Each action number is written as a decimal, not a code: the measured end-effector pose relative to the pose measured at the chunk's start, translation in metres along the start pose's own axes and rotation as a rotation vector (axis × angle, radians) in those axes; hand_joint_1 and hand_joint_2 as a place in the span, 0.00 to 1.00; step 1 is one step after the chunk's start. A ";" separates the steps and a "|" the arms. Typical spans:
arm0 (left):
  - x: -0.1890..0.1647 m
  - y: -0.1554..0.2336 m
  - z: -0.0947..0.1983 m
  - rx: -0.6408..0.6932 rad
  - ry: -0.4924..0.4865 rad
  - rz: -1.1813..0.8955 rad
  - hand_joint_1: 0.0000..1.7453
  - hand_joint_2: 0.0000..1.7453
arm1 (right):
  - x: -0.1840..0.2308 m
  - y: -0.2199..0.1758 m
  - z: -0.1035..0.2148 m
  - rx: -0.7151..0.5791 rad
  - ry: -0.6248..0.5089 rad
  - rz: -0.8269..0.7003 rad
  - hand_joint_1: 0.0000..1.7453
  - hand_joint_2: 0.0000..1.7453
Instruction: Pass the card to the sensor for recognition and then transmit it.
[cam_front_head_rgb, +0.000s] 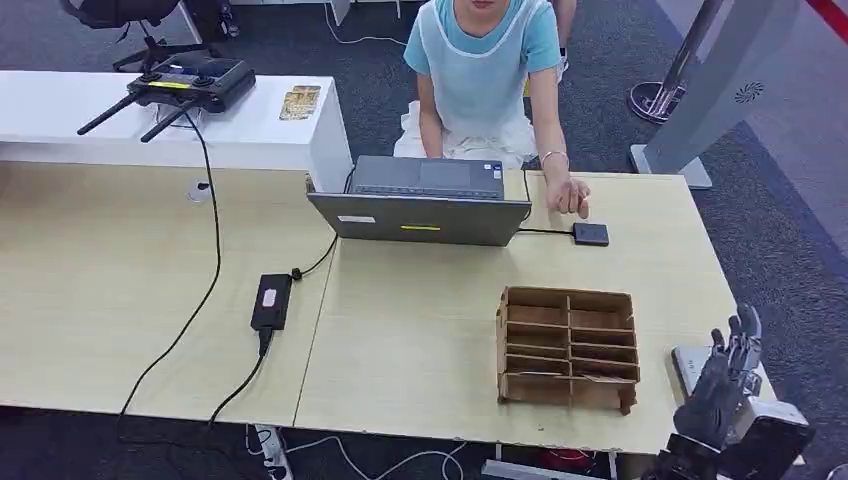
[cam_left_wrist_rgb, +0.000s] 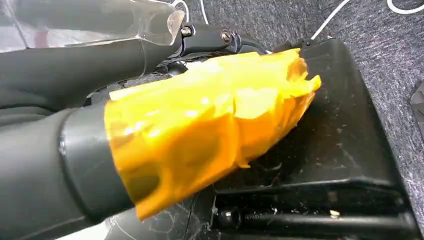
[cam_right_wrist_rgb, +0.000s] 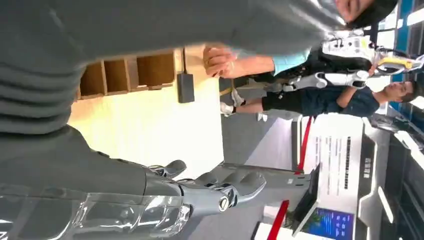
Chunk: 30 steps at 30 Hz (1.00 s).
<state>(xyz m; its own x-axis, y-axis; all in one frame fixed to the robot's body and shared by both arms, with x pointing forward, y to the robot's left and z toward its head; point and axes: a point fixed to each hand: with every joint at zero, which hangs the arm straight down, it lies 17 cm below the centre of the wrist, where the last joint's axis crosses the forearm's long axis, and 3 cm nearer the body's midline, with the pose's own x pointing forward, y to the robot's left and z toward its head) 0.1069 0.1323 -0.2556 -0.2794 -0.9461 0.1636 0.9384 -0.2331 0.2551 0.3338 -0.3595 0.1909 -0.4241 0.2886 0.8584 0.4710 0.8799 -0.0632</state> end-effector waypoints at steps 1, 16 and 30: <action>0.000 0.000 0.000 0.000 0.000 -0.002 0.00 0.00 | 0.000 -0.002 0.001 -0.007 -0.006 0.022 0.00 1.00; 0.003 0.004 0.000 -0.001 -0.007 -0.050 0.00 0.00 | 0.025 0.016 0.029 0.171 -0.307 0.850 0.00 1.00; 0.005 0.006 0.000 -0.006 -0.012 -0.068 0.00 0.00 | -0.006 0.022 0.034 0.336 -0.227 0.881 0.00 1.00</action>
<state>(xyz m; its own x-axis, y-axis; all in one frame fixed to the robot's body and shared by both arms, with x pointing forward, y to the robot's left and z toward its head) 0.1106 0.1261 -0.2528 -0.3451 -0.9252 0.1576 0.9183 -0.2983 0.2602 0.3200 -0.3289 0.1669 -0.1804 0.9311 0.3169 0.4606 0.3647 -0.8092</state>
